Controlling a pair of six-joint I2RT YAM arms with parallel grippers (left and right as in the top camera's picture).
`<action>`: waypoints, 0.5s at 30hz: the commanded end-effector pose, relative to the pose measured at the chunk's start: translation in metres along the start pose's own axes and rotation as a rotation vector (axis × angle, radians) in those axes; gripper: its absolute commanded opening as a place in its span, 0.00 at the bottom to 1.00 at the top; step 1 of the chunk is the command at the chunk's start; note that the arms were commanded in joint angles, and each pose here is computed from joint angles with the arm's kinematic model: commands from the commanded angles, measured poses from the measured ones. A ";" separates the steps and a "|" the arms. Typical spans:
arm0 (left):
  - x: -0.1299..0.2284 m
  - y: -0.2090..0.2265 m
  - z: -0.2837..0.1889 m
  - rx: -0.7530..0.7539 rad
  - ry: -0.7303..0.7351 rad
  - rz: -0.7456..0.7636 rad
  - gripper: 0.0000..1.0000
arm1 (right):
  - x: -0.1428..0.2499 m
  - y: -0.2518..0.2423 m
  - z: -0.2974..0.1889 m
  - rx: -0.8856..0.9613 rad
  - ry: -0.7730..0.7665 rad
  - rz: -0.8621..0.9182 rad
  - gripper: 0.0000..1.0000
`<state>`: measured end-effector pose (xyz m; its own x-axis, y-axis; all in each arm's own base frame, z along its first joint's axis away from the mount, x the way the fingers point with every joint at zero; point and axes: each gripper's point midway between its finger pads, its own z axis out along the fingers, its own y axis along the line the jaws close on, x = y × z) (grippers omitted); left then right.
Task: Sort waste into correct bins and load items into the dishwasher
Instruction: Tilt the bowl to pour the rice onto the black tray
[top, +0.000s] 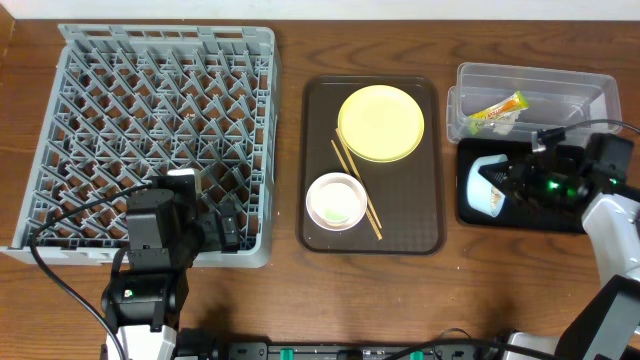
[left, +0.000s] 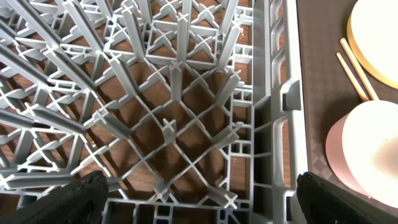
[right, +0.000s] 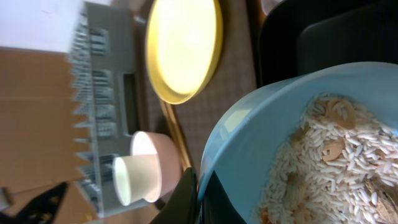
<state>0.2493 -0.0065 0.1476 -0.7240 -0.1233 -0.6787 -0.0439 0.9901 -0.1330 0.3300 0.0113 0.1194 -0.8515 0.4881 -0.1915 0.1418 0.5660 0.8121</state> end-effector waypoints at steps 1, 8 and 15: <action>-0.010 -0.002 -0.005 0.004 -0.026 -0.005 0.99 | -0.001 0.016 -0.013 -0.146 -0.015 0.028 0.01; -0.010 -0.002 -0.005 0.004 -0.026 -0.005 0.99 | -0.012 0.025 -0.036 -0.271 -0.066 0.062 0.01; -0.010 -0.002 -0.005 0.004 -0.026 -0.005 0.99 | -0.018 0.035 -0.053 -0.382 -0.093 0.078 0.01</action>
<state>0.2493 -0.0065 0.1476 -0.7240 -0.1233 -0.6787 -0.0439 0.9901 -0.1330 0.3276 -0.0160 0.1589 -0.7906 0.5903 -0.1630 0.0602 0.3398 0.9386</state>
